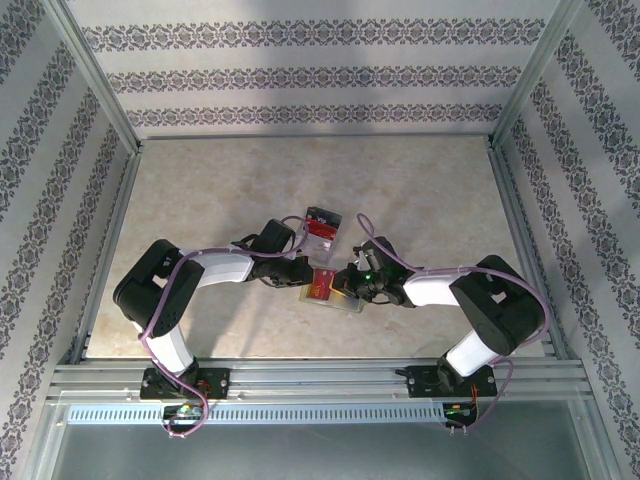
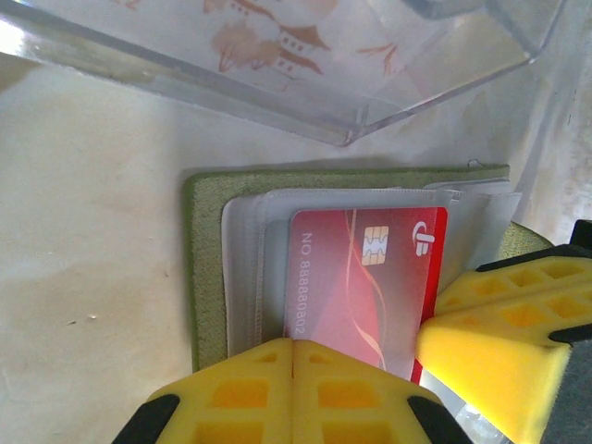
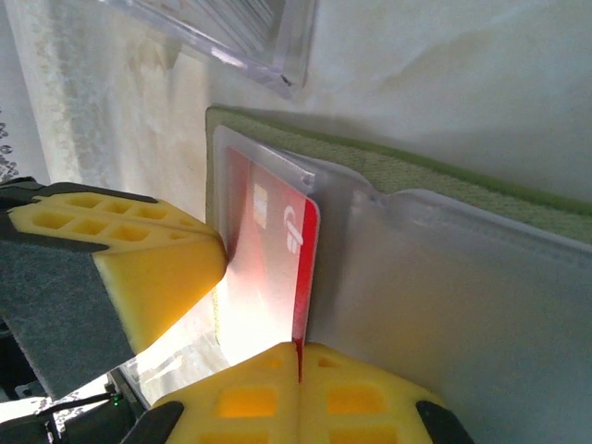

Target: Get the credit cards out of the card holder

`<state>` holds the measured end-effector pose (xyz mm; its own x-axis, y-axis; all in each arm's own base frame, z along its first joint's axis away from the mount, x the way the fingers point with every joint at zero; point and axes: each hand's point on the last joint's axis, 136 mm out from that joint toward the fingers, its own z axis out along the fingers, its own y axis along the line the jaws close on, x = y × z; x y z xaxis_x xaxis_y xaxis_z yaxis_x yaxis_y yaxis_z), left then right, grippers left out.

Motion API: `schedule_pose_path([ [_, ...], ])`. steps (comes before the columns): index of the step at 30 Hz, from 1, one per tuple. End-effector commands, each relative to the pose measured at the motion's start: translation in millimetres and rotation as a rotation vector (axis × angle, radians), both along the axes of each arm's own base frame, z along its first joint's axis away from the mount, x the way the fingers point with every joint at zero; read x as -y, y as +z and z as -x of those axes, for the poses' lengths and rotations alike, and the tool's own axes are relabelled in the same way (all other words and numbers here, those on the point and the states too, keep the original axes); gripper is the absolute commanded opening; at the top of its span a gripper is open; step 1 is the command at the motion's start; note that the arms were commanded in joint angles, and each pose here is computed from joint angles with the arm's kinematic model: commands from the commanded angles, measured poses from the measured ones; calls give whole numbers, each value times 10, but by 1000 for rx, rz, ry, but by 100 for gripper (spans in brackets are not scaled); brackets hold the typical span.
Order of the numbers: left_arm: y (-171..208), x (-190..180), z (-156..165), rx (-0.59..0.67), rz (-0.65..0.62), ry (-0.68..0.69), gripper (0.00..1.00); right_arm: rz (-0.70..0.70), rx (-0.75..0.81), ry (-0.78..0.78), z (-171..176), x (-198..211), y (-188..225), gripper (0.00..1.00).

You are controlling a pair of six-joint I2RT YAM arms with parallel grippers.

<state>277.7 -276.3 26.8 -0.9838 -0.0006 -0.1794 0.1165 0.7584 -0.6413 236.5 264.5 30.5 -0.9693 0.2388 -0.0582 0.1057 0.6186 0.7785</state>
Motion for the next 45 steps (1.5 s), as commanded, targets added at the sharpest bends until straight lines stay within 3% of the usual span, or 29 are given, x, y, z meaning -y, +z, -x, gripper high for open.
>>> schedule_pose_path([
  [1,-208,-165,22,-34,-95,11,7,6,-11,4,103,40,-19,4],
  [8,-221,-165,27,-37,-97,9,7,13,-9,-16,134,139,-32,7],
  [13,-205,-160,21,-34,-94,10,6,5,-5,-14,103,108,-16,26],
  [21,-193,-153,16,-33,-90,8,7,9,-23,-18,83,78,-89,26],
  [28,-189,-141,11,-34,-88,5,6,-14,-12,-14,43,8,-52,23],
  [37,-229,-174,19,-39,-106,10,6,-5,-6,-22,91,71,-36,7],
  [45,-174,-158,9,-31,-95,13,6,19,-8,-52,192,263,-42,0],
])
